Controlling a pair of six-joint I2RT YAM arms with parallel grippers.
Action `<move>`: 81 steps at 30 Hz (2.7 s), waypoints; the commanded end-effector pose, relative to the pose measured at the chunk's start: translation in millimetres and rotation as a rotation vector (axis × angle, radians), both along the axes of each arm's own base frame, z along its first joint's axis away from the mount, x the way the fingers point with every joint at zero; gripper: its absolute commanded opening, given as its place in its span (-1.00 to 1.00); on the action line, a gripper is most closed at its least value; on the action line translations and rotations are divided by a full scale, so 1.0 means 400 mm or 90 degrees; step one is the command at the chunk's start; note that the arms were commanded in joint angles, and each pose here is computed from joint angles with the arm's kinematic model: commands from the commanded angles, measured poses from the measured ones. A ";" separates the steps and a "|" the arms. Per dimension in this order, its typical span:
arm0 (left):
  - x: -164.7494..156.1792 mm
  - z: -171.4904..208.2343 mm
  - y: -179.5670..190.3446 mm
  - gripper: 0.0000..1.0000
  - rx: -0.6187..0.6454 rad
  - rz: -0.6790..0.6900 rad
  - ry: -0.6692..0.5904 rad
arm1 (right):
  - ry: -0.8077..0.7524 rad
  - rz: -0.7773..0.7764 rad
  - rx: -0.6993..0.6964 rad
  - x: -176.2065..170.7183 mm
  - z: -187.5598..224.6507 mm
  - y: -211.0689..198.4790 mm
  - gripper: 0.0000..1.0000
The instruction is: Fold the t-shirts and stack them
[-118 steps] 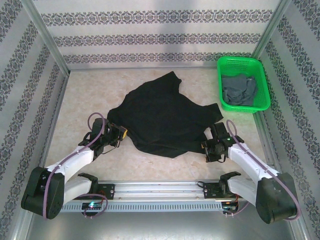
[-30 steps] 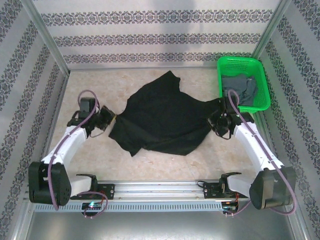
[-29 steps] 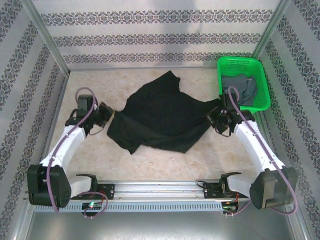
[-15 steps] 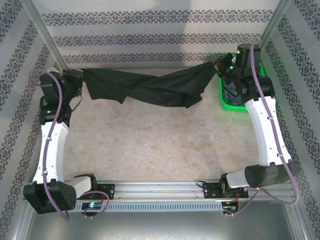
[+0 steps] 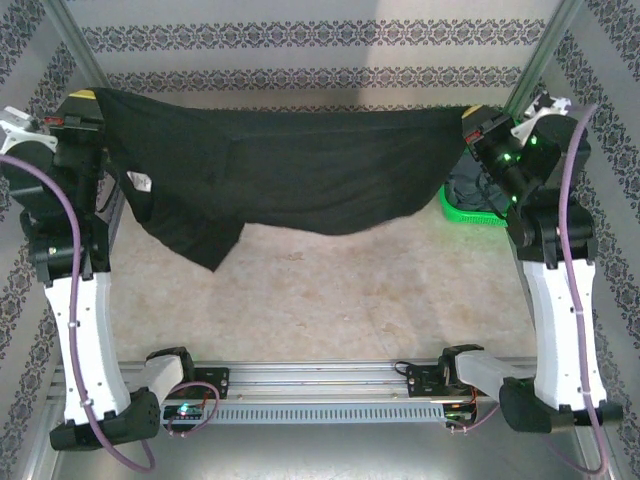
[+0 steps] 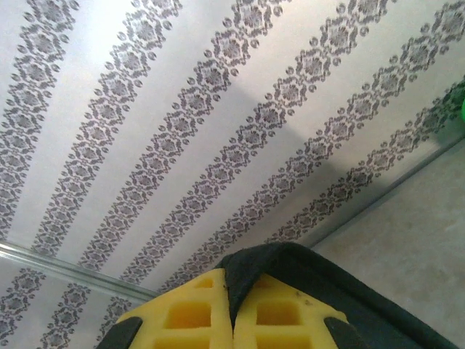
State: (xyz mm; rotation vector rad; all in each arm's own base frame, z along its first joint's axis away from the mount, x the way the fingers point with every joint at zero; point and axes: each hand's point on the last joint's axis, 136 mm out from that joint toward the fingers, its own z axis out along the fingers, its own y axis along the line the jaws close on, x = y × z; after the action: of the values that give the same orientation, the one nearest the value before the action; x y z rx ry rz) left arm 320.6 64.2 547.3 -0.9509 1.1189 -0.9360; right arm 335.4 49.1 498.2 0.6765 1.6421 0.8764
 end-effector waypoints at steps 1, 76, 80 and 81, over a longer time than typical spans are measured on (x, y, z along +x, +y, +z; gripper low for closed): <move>0.128 -0.099 0.024 -1.00 -0.041 -0.030 0.060 | 0.037 0.034 0.011 0.120 -0.054 0.039 -1.00; -0.336 -1.341 -0.219 -0.28 -0.079 -0.235 0.967 | 0.776 0.091 -0.079 -0.198 -1.134 0.097 -0.04; -0.303 -1.324 -0.210 -0.90 -0.064 -0.229 0.947 | 0.780 0.084 -0.063 -0.182 -1.145 0.099 -0.07; -0.300 -1.316 -0.208 -0.99 -0.059 -0.227 0.944 | 0.780 0.083 -0.060 -0.178 -1.147 0.101 -0.07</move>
State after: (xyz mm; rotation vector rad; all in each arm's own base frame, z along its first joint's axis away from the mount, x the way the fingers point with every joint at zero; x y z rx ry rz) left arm 160.1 -19.4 14.5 -1.7309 2.6425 -0.3275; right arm 260.3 89.8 43.6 1.1058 2.8185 0.4127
